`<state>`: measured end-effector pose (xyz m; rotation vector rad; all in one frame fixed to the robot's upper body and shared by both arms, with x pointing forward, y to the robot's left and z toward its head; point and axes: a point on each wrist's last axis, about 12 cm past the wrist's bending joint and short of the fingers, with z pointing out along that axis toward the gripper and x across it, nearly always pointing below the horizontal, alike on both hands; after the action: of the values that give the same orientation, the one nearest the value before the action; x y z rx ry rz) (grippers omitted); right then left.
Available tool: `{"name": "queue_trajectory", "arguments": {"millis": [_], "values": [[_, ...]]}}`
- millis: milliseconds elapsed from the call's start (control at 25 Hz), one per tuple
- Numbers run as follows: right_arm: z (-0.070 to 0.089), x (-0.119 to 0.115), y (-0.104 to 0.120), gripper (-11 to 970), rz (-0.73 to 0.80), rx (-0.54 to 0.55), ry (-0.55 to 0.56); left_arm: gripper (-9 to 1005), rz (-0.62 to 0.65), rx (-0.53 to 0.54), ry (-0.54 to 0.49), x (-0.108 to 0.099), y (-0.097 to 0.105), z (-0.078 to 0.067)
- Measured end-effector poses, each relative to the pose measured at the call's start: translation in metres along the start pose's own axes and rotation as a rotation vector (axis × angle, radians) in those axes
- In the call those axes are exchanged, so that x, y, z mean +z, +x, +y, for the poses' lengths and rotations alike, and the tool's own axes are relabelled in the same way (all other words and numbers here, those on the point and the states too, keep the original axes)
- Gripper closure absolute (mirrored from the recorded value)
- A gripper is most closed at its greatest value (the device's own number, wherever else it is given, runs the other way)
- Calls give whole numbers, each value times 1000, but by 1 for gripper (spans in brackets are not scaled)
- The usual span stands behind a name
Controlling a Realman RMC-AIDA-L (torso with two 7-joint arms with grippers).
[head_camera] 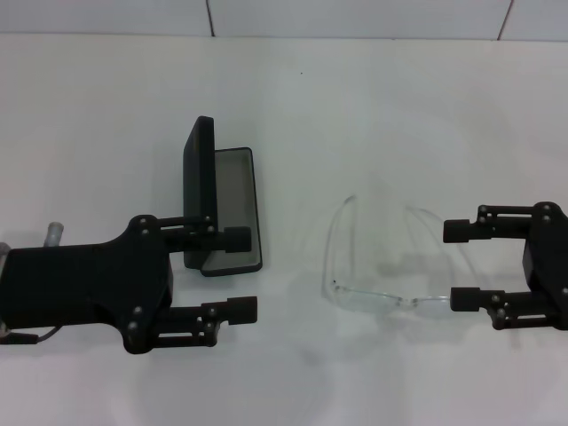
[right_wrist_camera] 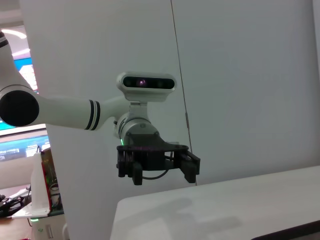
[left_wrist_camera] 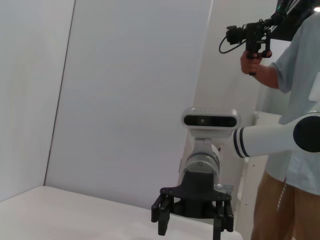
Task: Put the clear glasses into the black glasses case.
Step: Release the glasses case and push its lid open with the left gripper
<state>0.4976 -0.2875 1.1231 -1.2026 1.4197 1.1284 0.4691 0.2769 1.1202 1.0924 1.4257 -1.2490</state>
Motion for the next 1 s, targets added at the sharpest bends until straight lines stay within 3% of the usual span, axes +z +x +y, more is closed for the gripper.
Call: {"name": "queue_trajectory", "arguments": {"millis": [360, 680, 760, 880, 1000], "values": [[2, -1, 4, 267, -1, 9, 5, 283, -6, 8, 3, 1, -2, 2], [1, -1, 4, 268, -2, 10, 18, 286, -65, 12, -54, -1, -7, 5], [1, 0, 5, 268, 1, 11, 23, 289, -85, -9, -76, -3, -17, 7], [-1, 1, 4, 268, 0, 9, 24, 292, -71, -74, -108, -4, -48, 17], [-2, 2, 3, 268, -1, 8, 23, 295, -21, -202, -195, -1, -82, 33]]}}
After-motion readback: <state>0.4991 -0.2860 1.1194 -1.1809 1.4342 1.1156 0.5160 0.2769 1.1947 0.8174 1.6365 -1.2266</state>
